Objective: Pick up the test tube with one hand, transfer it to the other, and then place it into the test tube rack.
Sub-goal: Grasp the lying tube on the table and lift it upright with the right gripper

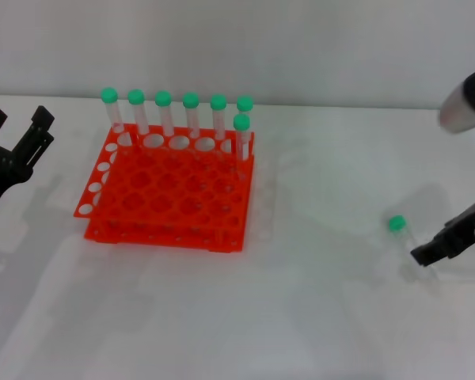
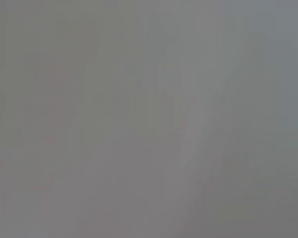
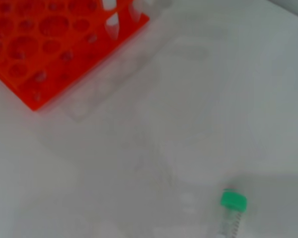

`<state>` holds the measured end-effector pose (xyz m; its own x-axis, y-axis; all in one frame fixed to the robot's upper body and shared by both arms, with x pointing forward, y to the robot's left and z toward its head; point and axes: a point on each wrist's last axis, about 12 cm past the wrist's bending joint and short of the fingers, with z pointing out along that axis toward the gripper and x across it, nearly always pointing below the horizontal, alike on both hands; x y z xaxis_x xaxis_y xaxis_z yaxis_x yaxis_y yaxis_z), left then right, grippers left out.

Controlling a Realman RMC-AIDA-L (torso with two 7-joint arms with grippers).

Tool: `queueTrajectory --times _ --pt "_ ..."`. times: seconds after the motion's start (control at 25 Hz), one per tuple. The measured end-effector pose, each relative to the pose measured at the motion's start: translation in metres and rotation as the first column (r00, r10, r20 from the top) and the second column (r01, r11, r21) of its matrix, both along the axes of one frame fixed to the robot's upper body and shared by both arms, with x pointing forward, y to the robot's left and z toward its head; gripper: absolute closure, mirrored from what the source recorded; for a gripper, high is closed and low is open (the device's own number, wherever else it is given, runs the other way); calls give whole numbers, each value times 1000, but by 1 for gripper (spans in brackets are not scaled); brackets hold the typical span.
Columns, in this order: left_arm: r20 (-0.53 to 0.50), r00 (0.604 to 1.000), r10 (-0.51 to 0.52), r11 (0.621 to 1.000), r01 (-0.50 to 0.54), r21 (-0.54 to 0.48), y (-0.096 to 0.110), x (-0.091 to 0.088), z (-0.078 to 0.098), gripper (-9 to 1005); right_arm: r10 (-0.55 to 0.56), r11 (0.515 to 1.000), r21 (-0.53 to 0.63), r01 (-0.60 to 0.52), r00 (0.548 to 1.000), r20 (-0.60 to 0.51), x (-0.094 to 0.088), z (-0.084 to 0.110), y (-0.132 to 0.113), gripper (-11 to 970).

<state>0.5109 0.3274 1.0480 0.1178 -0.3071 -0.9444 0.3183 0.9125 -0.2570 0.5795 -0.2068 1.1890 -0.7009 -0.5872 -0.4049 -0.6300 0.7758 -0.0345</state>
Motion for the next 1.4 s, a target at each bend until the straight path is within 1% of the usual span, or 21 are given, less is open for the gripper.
queueTrajectory --times 0.16,0.28,0.48,0.6,0.72,1.24,1.4 --pt "-2 1000 0 1000 0 -1 -1 -1 -1 157 17 998 -60 -19 999 -31 2 -18 10 236" --pt "-5 1000 0 1000 0 -2 -1 -1 -1 158 23 998 -66 -25 999 -36 3 -22 13 236" --pt "-7 1000 1 1000 -1 -3 -1 -2 -2 159 26 997 -69 -28 999 -28 4 -24 14 236" --pt "-7 1000 1 1000 -1 -3 -1 -2 -2 160 31 995 -99 -33 999 -26 5 -29 16 236" --pt "-6 1000 0 1000 0 -3 -1 -1 -2 161 35 992 -118 -38 999 -28 6 -34 18 263" --pt "-1 1000 -2 1000 2 -2 -1 0 -1 165 49 988 -144 -54 998 -40 5 -38 20 363" --pt "-1 1000 -2 1000 2 -2 -1 0 -1 166 45 987 -155 -53 997 -55 8 -41 20 483"
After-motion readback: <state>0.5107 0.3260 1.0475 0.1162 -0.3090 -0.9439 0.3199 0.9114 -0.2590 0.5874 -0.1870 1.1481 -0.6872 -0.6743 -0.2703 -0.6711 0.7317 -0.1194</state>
